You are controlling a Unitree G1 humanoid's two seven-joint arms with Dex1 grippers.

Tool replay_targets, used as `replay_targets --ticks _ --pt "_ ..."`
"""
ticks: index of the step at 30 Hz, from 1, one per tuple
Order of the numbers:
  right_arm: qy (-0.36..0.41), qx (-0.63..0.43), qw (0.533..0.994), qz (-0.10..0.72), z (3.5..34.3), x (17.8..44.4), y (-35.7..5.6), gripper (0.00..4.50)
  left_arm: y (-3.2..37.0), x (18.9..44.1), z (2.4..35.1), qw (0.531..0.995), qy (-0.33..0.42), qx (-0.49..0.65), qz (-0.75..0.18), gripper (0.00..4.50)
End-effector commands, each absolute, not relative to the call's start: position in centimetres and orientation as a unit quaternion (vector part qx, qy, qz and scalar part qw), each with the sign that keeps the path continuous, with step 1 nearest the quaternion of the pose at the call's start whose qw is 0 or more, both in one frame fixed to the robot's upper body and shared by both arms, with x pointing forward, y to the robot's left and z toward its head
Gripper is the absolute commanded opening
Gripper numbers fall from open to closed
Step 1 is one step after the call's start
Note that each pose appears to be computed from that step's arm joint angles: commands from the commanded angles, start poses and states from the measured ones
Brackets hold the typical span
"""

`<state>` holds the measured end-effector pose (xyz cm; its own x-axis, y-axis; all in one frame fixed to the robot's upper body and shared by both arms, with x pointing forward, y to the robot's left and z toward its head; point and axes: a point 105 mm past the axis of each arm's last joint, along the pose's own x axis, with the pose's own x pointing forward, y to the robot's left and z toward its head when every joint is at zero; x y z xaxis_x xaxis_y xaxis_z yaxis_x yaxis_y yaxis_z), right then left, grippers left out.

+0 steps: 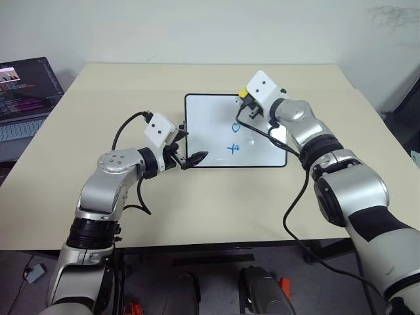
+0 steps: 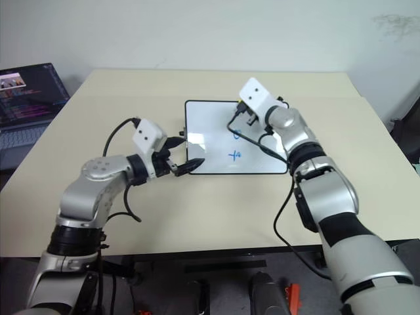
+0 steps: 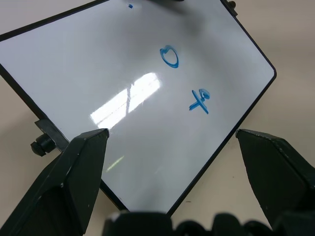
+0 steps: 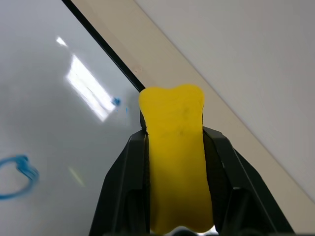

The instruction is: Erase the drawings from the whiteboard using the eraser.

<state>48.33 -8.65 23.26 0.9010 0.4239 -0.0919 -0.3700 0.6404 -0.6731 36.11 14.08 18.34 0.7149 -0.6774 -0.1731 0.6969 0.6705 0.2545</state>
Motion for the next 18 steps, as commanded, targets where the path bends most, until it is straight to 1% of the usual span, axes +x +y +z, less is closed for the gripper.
replay_targets --ticks 1,4,6,12,18 --pt "-0.029 -0.365 0.909 0.2 23.2 48.5 -10.5 1.1 13.7 36.2 19.9 0.91 0.003 0.165 -0.38 4.5" --pt "-0.03 -0.365 0.908 0.202 23.1 48.5 -10.3 1.1 13.5 36.2 19.9 0.909 0.003 0.165 -0.383 4.5" --pt "-0.036 -0.364 0.906 0.215 23.1 48.3 -9.2 1.1 13.4 36.3 19.9 0.908 0.002 0.165 -0.384 4.5" --pt "-0.053 -0.364 0.891 0.265 22.7 47.6 -4.7 1.1 13.4 36.2 19.9 0.908 0.002 0.166 -0.385 4.5" --pt "-0.079 -0.366 0.877 0.3 23.4 46.6 -0.3 1.1 13.4 36.1 19.9 0.909 0.002 0.165 -0.383 4.5"
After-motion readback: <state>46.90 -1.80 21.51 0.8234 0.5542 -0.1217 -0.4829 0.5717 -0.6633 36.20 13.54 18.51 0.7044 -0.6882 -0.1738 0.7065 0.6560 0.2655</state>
